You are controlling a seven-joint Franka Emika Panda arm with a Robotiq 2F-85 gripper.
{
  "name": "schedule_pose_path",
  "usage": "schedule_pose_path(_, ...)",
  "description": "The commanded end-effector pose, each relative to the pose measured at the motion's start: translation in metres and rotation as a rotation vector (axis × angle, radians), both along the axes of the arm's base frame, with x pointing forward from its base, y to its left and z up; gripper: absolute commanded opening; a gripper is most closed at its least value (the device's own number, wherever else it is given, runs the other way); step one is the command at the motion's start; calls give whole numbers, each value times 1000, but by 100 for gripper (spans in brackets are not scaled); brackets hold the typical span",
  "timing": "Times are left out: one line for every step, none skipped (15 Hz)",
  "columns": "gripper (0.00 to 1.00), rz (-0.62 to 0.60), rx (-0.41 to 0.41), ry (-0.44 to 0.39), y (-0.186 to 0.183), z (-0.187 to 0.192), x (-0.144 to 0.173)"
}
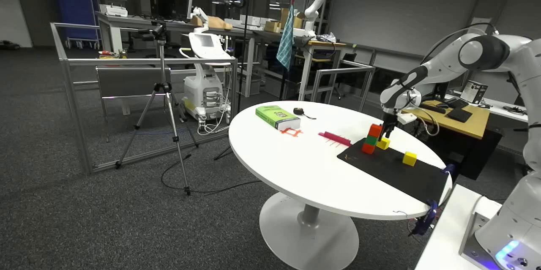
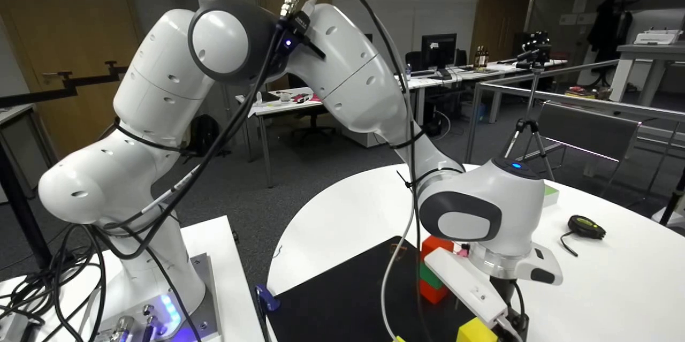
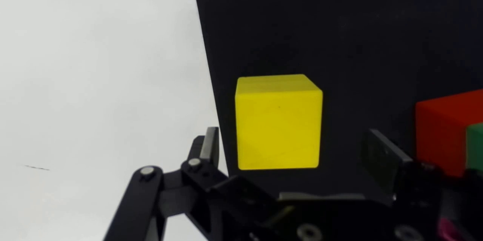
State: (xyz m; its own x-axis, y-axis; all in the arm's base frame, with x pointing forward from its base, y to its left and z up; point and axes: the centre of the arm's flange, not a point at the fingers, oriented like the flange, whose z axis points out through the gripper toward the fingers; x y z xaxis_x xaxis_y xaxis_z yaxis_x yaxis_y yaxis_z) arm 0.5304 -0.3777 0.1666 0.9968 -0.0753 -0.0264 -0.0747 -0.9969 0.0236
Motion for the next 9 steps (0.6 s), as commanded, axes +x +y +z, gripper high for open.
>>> schedule_pose_path(100, 2, -22, -5, -1, 0, -4)
schedule_pose_path(100, 3, -24, -3, -1, -1, -4)
schedule_pose_path(100, 3, -27, 0, -1, -2, -4)
schedule_pose_path(86, 4, -30, 2, -2, -3, -4)
schedule_pose_path(74, 7, -32, 4, -2, -3, -5)
schedule_pose_path(67, 8, -33, 8, -1, -2, -5)
schedule_pose_path(60, 14, -36, 8, -1, -1, -5)
schedule_pose_path(51, 15, -37, 10, 0, 0, -5)
schedule_pose_path(45, 16, -39, 10, 2, 3, -6)
